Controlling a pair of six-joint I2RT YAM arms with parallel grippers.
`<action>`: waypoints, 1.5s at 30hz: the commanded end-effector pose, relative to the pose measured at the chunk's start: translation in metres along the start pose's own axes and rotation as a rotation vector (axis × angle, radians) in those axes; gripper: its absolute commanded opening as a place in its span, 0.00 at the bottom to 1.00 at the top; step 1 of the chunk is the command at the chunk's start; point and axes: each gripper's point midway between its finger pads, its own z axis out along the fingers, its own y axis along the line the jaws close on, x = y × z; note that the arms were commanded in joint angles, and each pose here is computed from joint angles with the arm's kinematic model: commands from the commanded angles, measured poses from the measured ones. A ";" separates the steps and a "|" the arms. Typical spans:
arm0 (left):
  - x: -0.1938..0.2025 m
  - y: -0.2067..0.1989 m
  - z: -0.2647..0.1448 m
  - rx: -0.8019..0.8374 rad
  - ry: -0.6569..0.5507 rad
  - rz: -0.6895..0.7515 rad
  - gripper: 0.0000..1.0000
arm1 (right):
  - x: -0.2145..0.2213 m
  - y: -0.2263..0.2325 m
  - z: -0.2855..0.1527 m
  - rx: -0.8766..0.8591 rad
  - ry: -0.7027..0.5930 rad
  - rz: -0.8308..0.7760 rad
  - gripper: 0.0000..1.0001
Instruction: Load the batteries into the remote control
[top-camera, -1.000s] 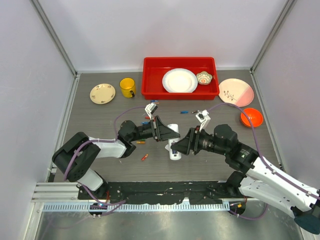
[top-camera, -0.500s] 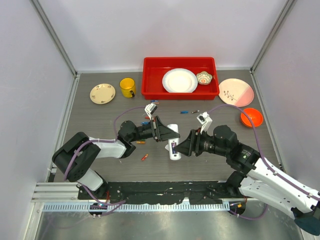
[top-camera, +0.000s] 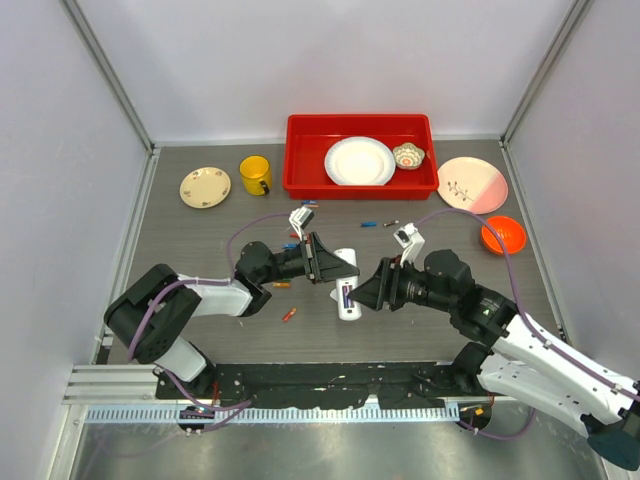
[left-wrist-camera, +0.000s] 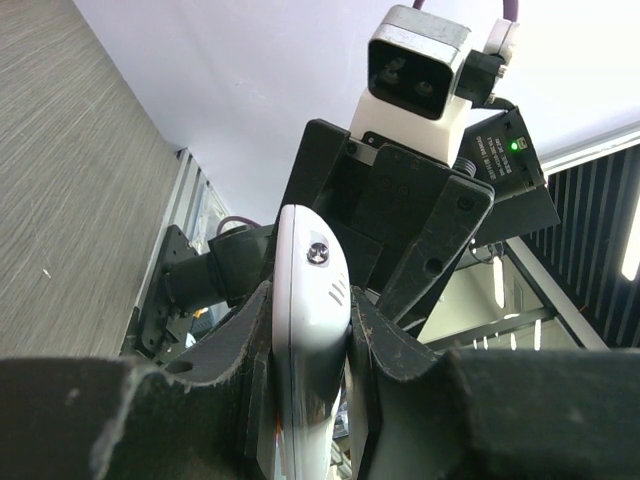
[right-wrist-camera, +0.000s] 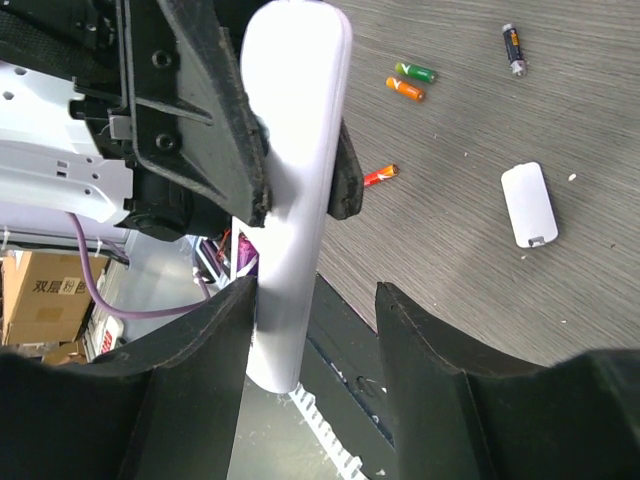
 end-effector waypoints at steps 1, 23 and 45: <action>-0.008 -0.062 -0.005 0.229 -0.046 0.192 0.00 | -0.004 -0.002 0.005 0.000 -0.015 -0.005 0.56; -0.005 -0.064 0.000 0.237 -0.033 0.186 0.00 | -0.003 0.001 0.019 -0.021 0.012 0.022 0.56; -0.014 -0.036 -0.010 0.152 -0.131 0.196 0.00 | -0.002 0.015 0.001 -0.056 0.056 -0.037 0.63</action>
